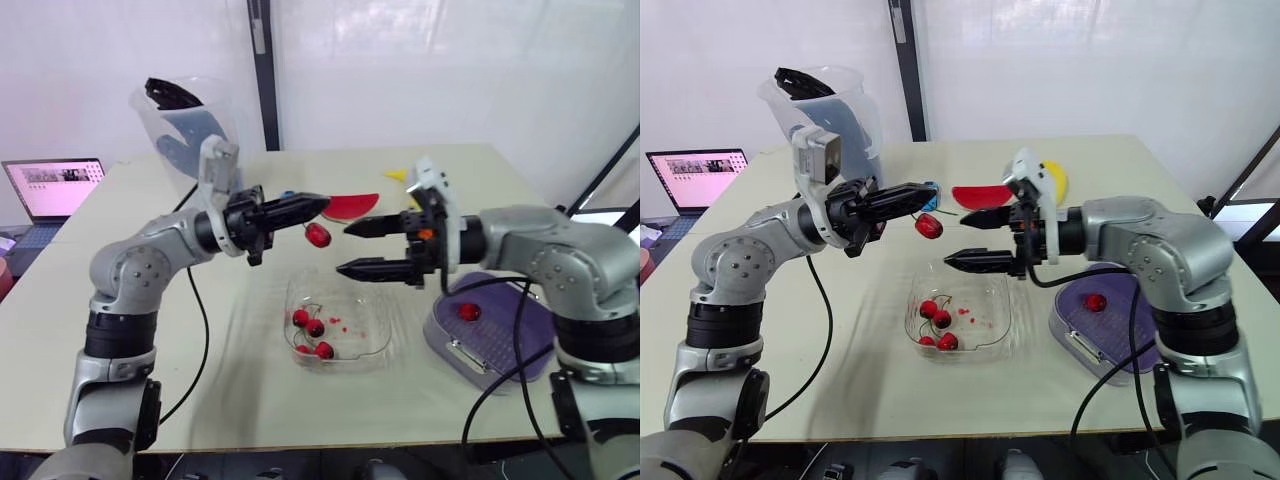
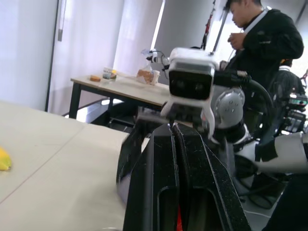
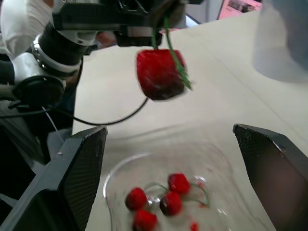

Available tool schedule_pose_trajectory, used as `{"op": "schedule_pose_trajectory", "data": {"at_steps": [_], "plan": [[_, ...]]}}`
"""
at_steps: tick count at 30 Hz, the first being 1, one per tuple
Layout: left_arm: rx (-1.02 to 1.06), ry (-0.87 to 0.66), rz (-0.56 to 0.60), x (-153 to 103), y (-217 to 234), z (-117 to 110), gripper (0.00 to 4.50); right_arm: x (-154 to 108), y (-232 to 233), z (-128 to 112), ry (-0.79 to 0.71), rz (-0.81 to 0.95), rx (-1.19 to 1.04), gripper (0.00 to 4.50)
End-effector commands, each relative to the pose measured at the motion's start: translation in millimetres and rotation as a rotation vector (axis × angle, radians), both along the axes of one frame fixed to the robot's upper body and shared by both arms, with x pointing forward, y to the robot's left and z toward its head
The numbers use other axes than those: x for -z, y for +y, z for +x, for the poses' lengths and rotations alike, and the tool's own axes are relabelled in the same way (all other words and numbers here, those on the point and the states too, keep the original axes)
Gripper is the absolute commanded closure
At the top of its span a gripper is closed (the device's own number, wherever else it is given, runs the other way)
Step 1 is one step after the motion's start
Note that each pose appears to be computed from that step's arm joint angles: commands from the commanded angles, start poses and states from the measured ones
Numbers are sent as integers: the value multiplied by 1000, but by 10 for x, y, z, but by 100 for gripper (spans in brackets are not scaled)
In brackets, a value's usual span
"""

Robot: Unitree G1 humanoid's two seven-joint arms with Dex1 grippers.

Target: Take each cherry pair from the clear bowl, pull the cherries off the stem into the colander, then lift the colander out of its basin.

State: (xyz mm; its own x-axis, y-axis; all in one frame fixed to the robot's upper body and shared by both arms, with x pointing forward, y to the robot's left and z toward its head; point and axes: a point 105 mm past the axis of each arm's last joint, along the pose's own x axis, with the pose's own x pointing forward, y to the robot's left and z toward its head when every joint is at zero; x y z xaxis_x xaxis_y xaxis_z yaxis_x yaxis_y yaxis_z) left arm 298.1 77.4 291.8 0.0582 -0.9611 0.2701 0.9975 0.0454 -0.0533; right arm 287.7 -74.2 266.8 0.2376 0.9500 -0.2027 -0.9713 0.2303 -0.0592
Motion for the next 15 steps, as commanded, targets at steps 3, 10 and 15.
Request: {"op": "schedule_pose_trajectory", "data": {"at_steps": [3, 10, 15], "plan": [[12, -37, 35, -14, -18, -43, 450, -156, 184, -23, -75, 40, -31, 4], [18, -46, 49, 2, -52, -42, 450, -182, 322, -28, -75, 44, -73, 93], [17, -39, 45, 26, -65, -46, 450, -180, 347, -52, -78, 35, -88, 236]]}}
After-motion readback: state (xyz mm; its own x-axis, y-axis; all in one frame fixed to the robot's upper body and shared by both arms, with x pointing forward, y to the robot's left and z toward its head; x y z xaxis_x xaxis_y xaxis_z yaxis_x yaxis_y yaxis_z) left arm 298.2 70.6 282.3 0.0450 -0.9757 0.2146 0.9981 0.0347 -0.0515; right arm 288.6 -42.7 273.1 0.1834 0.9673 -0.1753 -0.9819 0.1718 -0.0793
